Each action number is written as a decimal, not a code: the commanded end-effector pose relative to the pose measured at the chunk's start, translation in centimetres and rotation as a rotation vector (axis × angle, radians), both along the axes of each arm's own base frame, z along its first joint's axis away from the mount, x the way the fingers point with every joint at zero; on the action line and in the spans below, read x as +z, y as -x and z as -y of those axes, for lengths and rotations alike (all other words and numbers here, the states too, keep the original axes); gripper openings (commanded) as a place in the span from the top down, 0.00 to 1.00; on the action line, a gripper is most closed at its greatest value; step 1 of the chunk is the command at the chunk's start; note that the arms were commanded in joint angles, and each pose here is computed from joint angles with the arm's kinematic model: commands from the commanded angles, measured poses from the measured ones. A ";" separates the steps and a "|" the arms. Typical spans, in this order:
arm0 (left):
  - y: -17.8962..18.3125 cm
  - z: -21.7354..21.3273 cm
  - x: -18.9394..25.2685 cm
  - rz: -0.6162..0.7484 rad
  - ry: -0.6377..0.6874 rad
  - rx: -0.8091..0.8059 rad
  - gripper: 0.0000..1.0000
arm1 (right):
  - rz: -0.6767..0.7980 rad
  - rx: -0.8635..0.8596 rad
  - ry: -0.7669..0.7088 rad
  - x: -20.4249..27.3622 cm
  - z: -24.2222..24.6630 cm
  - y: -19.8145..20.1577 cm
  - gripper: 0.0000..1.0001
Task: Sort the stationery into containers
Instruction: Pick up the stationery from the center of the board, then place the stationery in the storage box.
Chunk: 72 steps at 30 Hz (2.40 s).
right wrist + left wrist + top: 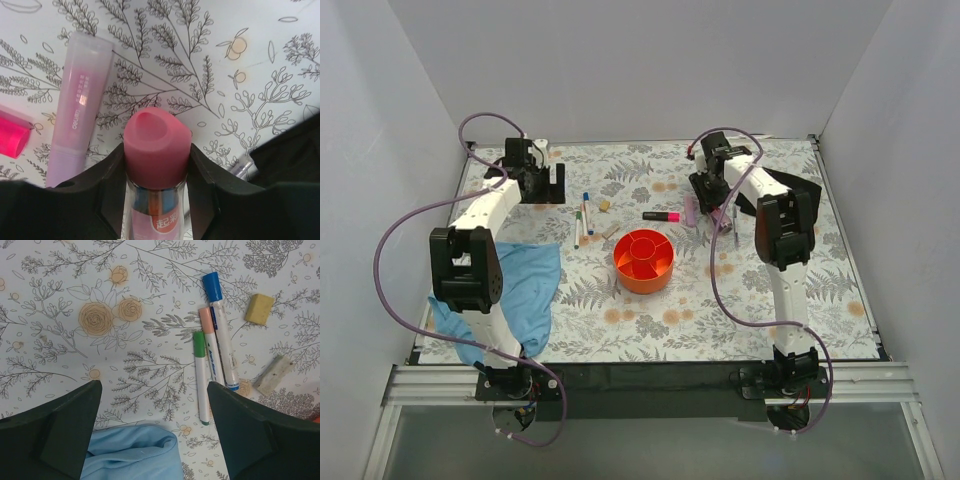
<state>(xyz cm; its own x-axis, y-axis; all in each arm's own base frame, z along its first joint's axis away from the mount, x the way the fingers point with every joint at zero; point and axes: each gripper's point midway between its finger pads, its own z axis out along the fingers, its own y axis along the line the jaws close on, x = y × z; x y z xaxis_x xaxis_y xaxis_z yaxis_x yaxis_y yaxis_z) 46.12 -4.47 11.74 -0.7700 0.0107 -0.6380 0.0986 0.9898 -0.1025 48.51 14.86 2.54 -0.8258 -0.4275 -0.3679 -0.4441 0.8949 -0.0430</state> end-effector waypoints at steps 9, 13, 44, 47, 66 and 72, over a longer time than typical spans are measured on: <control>1.4 0.8 2.8 0.170 -0.096 -0.065 0.12 | 0.270 0.407 -0.361 17.0 -6.8 6.5 0.99; 2.3 0.4 3.5 0.214 -0.092 -0.026 0.11 | 0.461 0.660 -0.551 21.1 -10.2 12.6 0.99; 3.8 -2.8 5.3 0.263 -0.100 0.069 0.11 | 0.942 0.549 -1.233 32.6 -21.5 20.0 0.99; 3.6 -2.8 5.6 0.272 -0.101 0.071 0.12 | 0.941 0.536 -1.221 31.6 -21.5 20.0 0.99; 5.2 -2.8 4.1 0.241 -0.092 0.071 0.12 | 0.893 0.539 -1.103 23.8 -21.7 18.9 0.99; 5.5 -2.8 3.6 0.229 -0.095 0.070 0.12 | 0.897 0.522 -1.094 22.8 -21.6 18.4 0.99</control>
